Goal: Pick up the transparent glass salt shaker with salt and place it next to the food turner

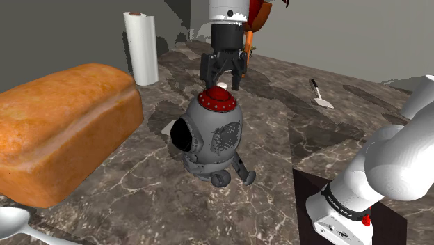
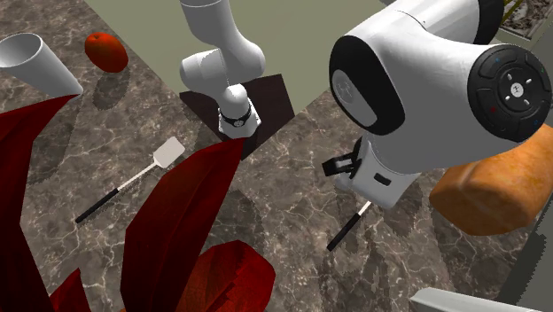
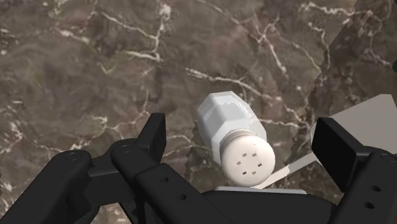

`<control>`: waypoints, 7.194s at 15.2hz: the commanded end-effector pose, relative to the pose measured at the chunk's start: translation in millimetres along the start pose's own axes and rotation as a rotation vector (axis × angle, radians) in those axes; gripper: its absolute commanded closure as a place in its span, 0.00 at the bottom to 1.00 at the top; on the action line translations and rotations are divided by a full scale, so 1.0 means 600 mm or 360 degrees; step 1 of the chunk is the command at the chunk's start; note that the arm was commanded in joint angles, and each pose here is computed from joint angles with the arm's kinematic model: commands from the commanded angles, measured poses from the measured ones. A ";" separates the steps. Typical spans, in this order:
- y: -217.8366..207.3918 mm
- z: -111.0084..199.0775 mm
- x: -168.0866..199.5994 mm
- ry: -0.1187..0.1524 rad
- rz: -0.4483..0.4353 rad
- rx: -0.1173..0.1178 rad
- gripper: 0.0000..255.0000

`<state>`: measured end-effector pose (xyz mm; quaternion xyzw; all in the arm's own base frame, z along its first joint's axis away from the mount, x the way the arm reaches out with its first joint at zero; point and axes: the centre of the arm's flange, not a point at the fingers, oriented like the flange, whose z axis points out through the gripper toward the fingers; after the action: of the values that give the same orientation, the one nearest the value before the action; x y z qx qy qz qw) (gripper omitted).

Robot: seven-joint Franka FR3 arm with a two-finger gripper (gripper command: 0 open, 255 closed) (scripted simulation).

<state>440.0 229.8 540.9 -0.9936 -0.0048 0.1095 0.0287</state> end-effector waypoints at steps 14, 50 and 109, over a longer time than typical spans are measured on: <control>0.000 0.003 0.000 0.0001 0.0000 0.0000 1.00; -0.017 -0.289 -0.065 0.0001 0.0000 0.0000 1.00; 1.125 -0.248 -0.413 0.0001 0.0000 0.0000 1.00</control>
<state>232.6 -455.4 705.9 -0.9936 -0.0045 0.1095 0.0291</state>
